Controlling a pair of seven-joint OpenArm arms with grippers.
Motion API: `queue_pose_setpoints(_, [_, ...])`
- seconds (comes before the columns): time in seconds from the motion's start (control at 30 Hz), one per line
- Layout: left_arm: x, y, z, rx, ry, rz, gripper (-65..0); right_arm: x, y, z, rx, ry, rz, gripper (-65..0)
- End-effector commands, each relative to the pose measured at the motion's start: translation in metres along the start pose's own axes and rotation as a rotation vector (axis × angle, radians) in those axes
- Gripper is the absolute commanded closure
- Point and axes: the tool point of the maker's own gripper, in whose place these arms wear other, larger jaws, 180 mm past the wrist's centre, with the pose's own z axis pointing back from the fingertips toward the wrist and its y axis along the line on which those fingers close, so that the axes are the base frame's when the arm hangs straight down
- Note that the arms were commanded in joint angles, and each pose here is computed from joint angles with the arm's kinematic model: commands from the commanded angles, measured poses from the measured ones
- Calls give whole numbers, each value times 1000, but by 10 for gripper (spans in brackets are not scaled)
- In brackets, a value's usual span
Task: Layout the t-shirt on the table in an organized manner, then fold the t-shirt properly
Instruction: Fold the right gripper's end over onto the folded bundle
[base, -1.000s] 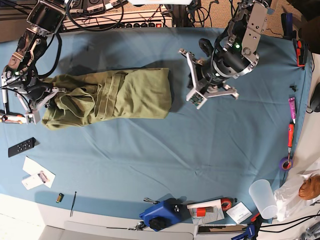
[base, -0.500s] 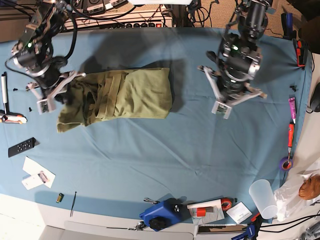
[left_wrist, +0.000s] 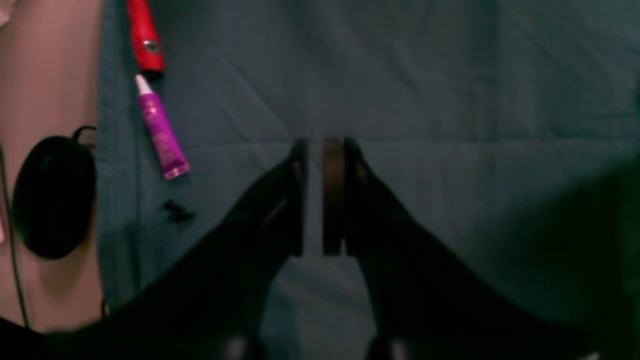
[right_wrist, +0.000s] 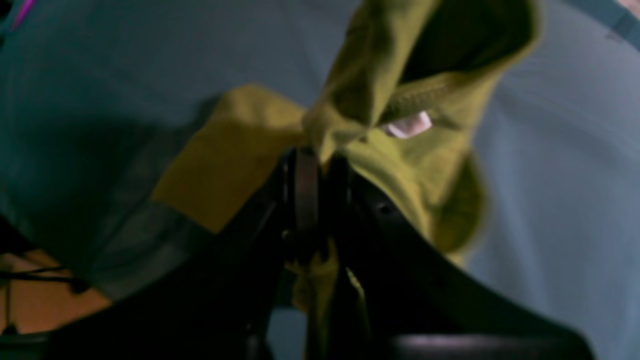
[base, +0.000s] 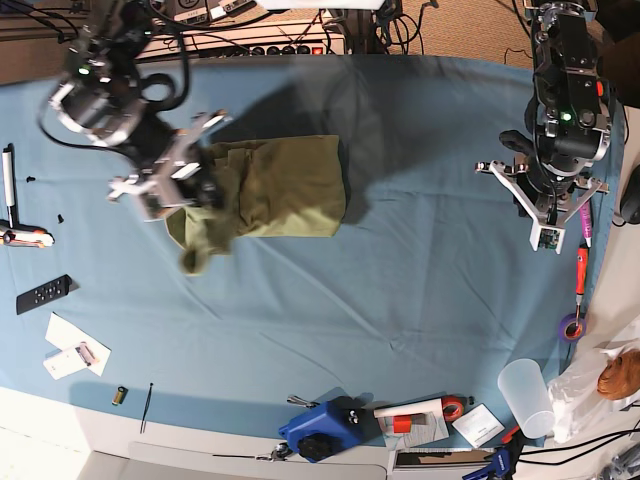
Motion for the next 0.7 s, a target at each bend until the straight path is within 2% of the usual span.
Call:
queue_pose_setpoints(0.0, [11, 5, 4, 16, -43, -4, -43, 14, 7, -2, 17, -52, 36, 0])
queue_pose_setpoints(0.17, [11, 5, 4, 16, -42, -4, -43, 11, 39, -23, 72, -6, 150, 0])
queue_pose_setpoints(0.23, [11, 5, 4, 16, -42, -4, -43, 9, 44, -28, 57, 18, 169, 0])
queue_pose_setpoints(0.43, [11, 5, 4, 16, -43, -4, -43, 9, 48, -38, -1, 38, 203, 0])
queue_pose_setpoints(0.67, [11, 5, 4, 16, -43, -4, -43, -27, 66, -69, 94, 136, 173, 0])
